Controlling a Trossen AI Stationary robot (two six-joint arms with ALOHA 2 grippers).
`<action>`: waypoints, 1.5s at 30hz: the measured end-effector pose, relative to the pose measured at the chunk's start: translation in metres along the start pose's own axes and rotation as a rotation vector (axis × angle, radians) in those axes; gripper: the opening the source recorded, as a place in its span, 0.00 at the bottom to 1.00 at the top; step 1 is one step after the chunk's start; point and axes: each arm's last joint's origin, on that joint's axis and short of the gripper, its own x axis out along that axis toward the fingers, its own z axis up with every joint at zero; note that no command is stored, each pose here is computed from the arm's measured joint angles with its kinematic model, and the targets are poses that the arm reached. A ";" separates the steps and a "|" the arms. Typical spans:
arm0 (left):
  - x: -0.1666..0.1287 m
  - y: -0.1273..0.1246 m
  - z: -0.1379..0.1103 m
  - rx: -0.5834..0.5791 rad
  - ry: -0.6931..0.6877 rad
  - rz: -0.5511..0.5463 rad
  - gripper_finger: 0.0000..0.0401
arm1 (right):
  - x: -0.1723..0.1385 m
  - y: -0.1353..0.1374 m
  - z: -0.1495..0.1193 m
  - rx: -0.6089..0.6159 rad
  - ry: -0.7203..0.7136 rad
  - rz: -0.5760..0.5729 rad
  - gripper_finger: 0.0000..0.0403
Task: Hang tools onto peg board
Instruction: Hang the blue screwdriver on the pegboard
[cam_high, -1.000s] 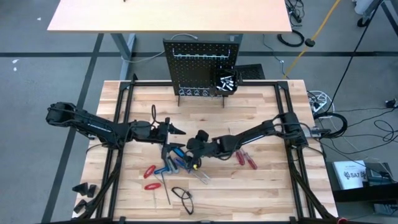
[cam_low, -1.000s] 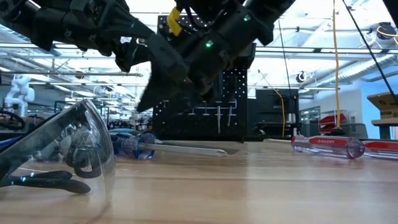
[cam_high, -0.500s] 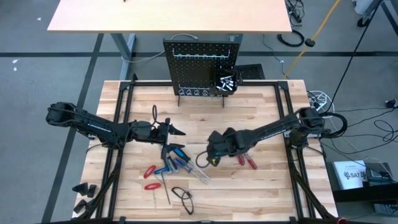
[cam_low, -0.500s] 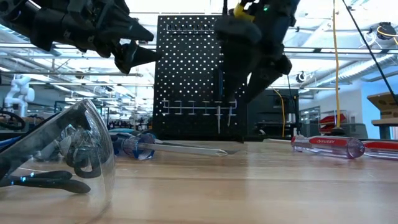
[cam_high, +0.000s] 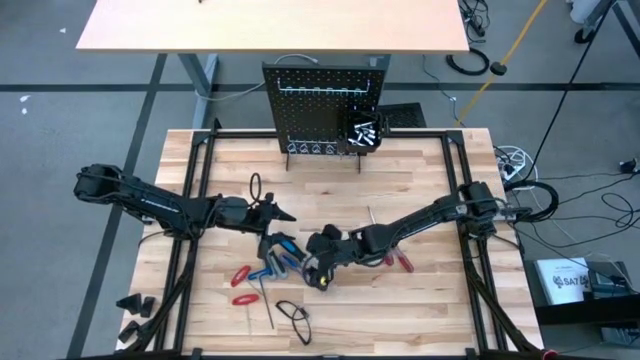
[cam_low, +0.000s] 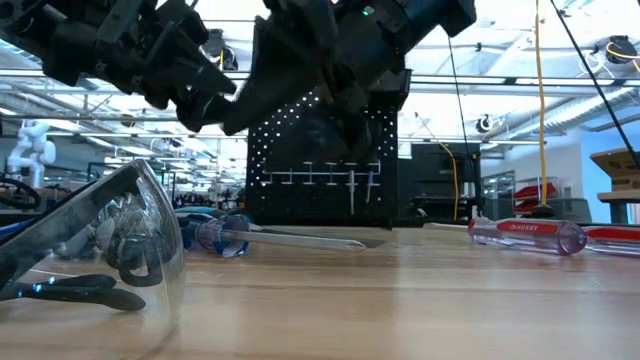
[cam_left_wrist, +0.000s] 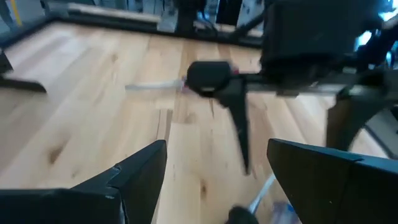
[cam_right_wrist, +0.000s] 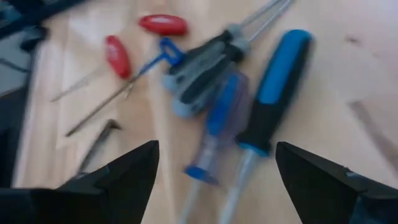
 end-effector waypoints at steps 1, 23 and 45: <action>0.000 0.000 -0.002 0.001 0.018 -0.002 0.71 | 0.002 0.001 -0.001 -0.001 -0.002 0.009 0.78; 0.000 0.001 -0.009 0.017 0.089 0.007 0.71 | 0.021 -0.016 -0.010 0.038 -0.051 -0.194 0.74; -0.001 0.001 -0.011 0.025 0.109 0.011 0.71 | 0.038 -0.022 -0.030 0.078 0.019 -0.235 0.74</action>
